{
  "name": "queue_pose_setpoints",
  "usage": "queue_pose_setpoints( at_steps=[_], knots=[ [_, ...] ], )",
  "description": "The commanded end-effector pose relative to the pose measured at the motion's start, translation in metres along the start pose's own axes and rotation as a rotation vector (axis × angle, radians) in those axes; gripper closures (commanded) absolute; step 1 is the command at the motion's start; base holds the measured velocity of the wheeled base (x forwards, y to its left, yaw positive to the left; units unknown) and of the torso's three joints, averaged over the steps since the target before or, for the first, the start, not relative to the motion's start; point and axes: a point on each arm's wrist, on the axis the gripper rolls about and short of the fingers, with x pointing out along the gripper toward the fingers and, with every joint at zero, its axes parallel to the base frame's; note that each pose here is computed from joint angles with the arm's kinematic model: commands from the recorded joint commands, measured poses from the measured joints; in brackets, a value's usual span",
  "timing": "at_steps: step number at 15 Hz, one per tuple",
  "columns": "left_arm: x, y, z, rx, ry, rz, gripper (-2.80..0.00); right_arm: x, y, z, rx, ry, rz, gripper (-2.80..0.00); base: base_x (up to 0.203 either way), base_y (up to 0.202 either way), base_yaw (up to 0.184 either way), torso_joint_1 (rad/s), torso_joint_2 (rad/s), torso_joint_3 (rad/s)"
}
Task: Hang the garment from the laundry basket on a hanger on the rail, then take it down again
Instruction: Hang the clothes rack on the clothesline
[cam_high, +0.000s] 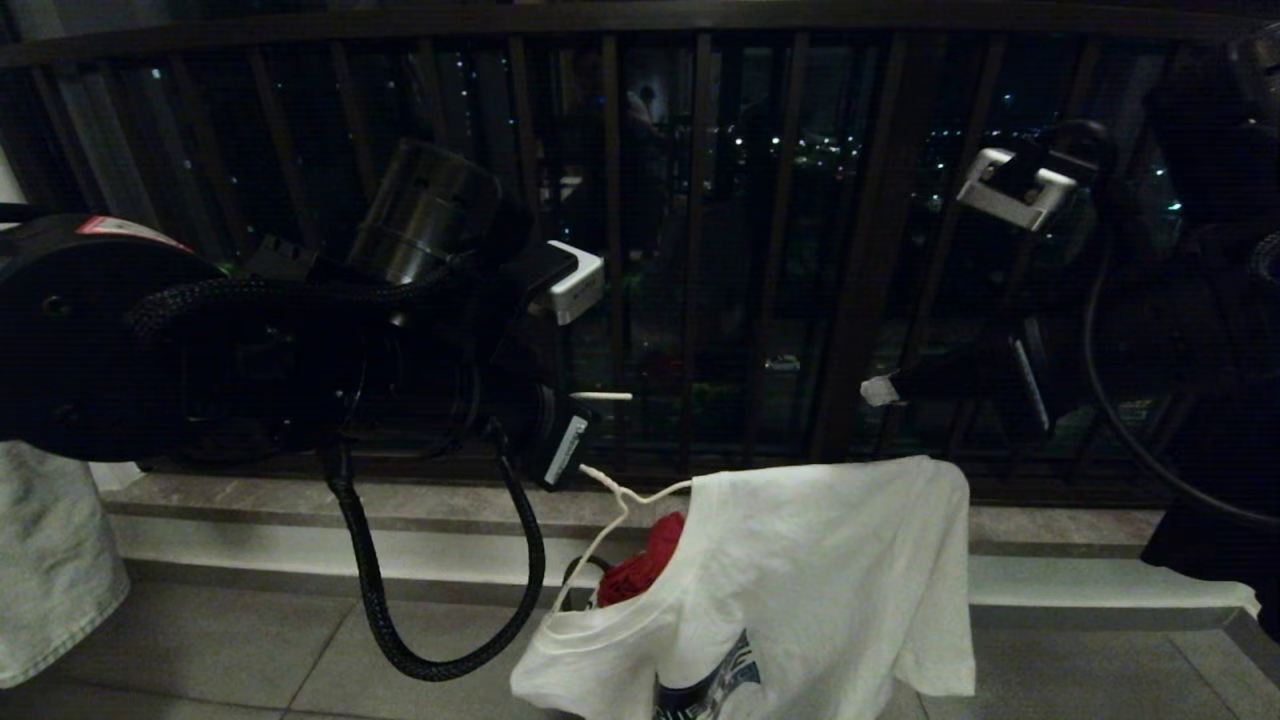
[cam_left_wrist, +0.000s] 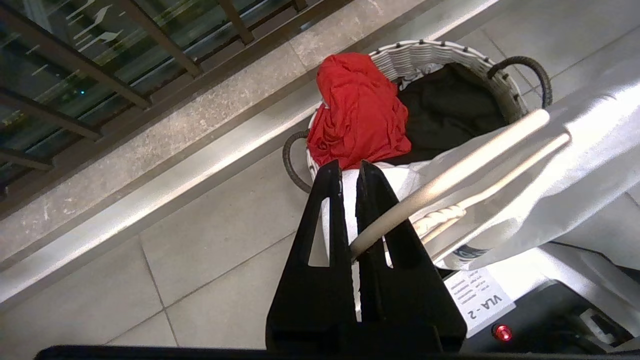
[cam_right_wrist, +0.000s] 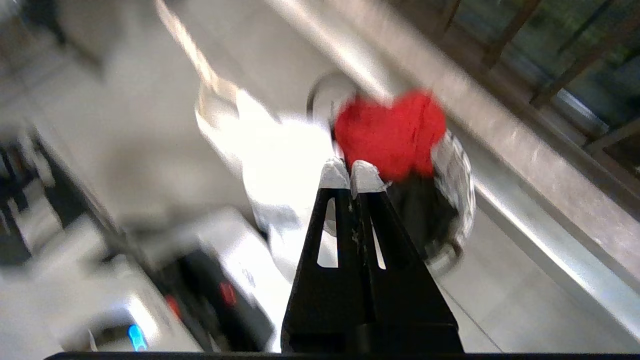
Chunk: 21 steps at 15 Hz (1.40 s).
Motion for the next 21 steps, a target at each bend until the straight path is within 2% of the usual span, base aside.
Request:
queue_pose_setpoints(
  at_steps=[1, 3, 5, 8, 9, 11, 14, 17, 21],
  knots=[
    [-0.003, 0.0, 0.001, -0.003, -0.008, 0.0, 0.0, 0.02, -0.004, 0.004, -0.049, 0.06, 0.03, 0.0, 0.0, 0.0, 0.0, 0.0, 0.0, 0.0],
    [-0.007, 0.001, 0.002, -0.007, -0.022, -0.007, 0.0, 0.018, -0.005, 0.002, -0.126, 0.057, 0.064, 0.0, 0.0, 0.0, 0.0, 0.0, 0.0, 0.0],
    [-0.009, 0.002, 0.003, -0.024, -0.033, -0.044, 0.0, 0.015, -0.017, -0.004, -0.22, 0.042, 0.112, 0.0, 0.0, 0.0, 0.0, 0.0, 0.0, 0.0],
    [-0.014, 0.003, 0.004, -0.028, -0.048, -0.083, 0.0, 0.014, -0.02, -0.006, -0.322, 0.038, 0.123, 0.0, 0.0, 0.0, 0.0, 0.0, 0.0, 0.0],
    [-0.014, 0.003, 0.004, -0.031, -0.049, -0.091, 0.0, 0.015, -0.02, -0.007, -0.351, 0.032, 0.132, -2.8, 0.0, 0.0, 0.0, 0.0, 0.0, 0.0],
    [-0.016, 0.005, 0.004, -0.033, -0.054, -0.111, 0.0, 0.015, -0.021, -0.007, -0.42, 0.022, 0.147, -2.8, 0.0, 0.0, 0.0, 0.0, 0.0, 0.0],
    [-0.016, 0.006, 0.004, -0.037, -0.054, -0.138, 0.0, 0.017, -0.026, -0.002, -0.458, -0.002, 0.13, -2.8, 0.0, 0.0, 0.0, 0.0, 0.0, 0.0],
    [-0.017, 0.008, 0.003, -0.042, -0.057, -0.192, 0.0, 0.022, -0.044, -0.005, -0.424, -0.003, 0.127, -2.8, 0.0, 0.0, 0.0, 0.0, 0.0, 0.0],
    [-0.018, 0.008, 0.003, -0.043, -0.062, -0.195, 0.0, 0.032, -0.061, -0.011, -0.396, -0.023, 0.132, -2.8, 0.0, 0.0, 0.0, 0.0, 0.0, 0.0]
  ],
)
